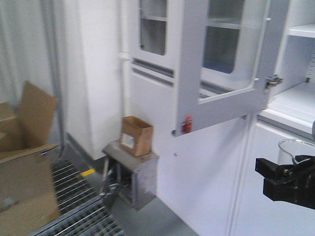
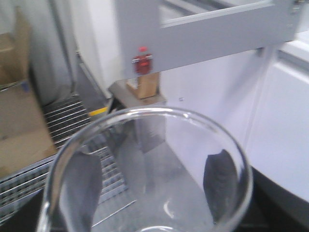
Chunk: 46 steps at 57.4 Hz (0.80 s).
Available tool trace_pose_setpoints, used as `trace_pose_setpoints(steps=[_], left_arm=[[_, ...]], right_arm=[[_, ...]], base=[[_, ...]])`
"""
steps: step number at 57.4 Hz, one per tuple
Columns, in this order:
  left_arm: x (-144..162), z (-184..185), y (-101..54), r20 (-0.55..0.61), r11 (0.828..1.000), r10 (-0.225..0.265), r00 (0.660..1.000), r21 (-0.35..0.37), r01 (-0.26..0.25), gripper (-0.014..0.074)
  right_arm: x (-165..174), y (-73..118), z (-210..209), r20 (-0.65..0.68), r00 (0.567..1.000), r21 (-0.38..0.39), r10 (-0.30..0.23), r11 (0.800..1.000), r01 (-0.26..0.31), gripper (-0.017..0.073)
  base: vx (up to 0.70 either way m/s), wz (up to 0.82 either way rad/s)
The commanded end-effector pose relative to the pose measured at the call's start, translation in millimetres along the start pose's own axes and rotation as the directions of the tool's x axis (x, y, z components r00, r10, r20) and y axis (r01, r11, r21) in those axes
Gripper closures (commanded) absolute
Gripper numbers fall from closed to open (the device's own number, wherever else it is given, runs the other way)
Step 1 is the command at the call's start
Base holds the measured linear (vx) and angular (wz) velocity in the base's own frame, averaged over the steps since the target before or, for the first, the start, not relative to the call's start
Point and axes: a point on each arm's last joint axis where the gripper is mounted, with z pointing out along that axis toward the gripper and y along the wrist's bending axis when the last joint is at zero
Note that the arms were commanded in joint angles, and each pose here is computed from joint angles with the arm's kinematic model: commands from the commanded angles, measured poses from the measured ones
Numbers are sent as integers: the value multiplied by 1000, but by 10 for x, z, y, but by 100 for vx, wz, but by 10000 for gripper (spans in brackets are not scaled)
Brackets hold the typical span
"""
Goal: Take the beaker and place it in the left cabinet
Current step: 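Drive up to the open cabinet shelf with the blue tray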
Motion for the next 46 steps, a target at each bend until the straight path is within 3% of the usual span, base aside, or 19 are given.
trace_pose_setpoints(steps=[1, 46], left_arm=[[-31, -13, 3, 86, 1000, -12, 996, -4, 12, 593], [-31, -13, 3, 86, 1000, -12, 996, -4, 12, 593]], right_arm=[[-173, 19, -74, 112, 994, -28, -15, 999, 19, 564], [-173, 19, -74, 112, 994, -28, -15, 999, 19, 564]], base=[[41, -59], [35, -66]])
